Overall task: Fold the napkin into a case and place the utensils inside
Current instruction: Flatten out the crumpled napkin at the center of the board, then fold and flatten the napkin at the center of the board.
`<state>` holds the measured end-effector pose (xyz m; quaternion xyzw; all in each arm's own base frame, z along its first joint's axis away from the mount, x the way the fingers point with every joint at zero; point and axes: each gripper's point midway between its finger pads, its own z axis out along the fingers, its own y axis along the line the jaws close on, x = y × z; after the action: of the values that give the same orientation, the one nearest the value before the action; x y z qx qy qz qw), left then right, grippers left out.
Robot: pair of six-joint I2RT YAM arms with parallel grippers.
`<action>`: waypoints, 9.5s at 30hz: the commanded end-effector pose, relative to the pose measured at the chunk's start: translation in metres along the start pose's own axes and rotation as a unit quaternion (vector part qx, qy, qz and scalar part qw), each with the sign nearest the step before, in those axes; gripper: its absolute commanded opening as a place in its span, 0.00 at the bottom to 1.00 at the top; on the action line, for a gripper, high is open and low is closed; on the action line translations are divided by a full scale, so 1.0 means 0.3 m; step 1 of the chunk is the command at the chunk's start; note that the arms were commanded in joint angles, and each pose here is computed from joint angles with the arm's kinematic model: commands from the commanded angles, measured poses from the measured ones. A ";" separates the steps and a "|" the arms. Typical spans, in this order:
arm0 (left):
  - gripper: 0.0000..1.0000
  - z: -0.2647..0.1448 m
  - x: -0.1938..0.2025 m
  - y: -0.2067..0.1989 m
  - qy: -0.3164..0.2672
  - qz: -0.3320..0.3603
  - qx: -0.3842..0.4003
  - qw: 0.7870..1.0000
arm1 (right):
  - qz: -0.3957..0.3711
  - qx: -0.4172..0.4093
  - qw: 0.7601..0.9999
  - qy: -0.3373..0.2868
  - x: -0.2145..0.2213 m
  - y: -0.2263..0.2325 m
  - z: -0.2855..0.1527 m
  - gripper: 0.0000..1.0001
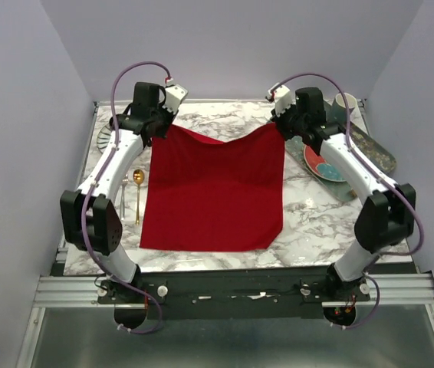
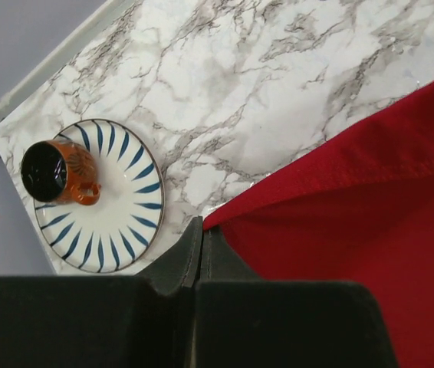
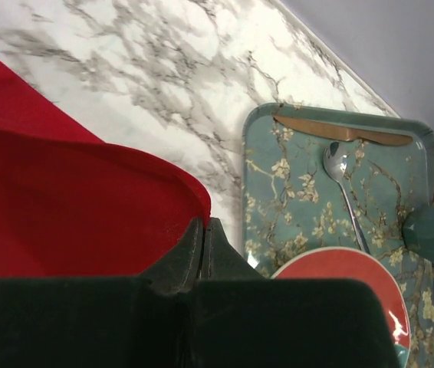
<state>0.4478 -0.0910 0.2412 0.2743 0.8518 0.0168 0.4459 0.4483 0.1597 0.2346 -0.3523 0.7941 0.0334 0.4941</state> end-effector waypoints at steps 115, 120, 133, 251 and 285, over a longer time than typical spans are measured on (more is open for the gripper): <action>0.00 -0.106 0.651 -0.383 0.102 0.167 0.228 0.954 | -0.102 -0.267 0.955 0.075 0.539 0.358 -0.137 0.01; 0.00 -0.114 0.696 -0.428 0.110 0.159 0.234 0.953 | -0.135 -0.274 0.949 0.082 0.584 0.390 -0.164 0.01; 0.12 -0.102 0.806 -0.461 0.143 0.178 0.235 0.945 | -0.147 -0.306 0.935 0.105 0.668 0.483 -0.191 0.01; 0.00 -0.315 0.875 -0.522 0.153 0.216 0.266 0.927 | -0.153 -0.334 0.913 0.176 0.737 0.624 -0.290 0.01; 0.00 -0.373 0.867 -0.555 0.162 0.203 0.280 0.924 | -0.156 -0.328 0.914 0.178 0.726 0.612 -0.291 0.01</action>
<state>0.1881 -0.0819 0.0720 0.5495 0.8049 -0.0698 0.2127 0.2170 0.1471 0.0464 -0.6124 0.7482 0.1516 0.2053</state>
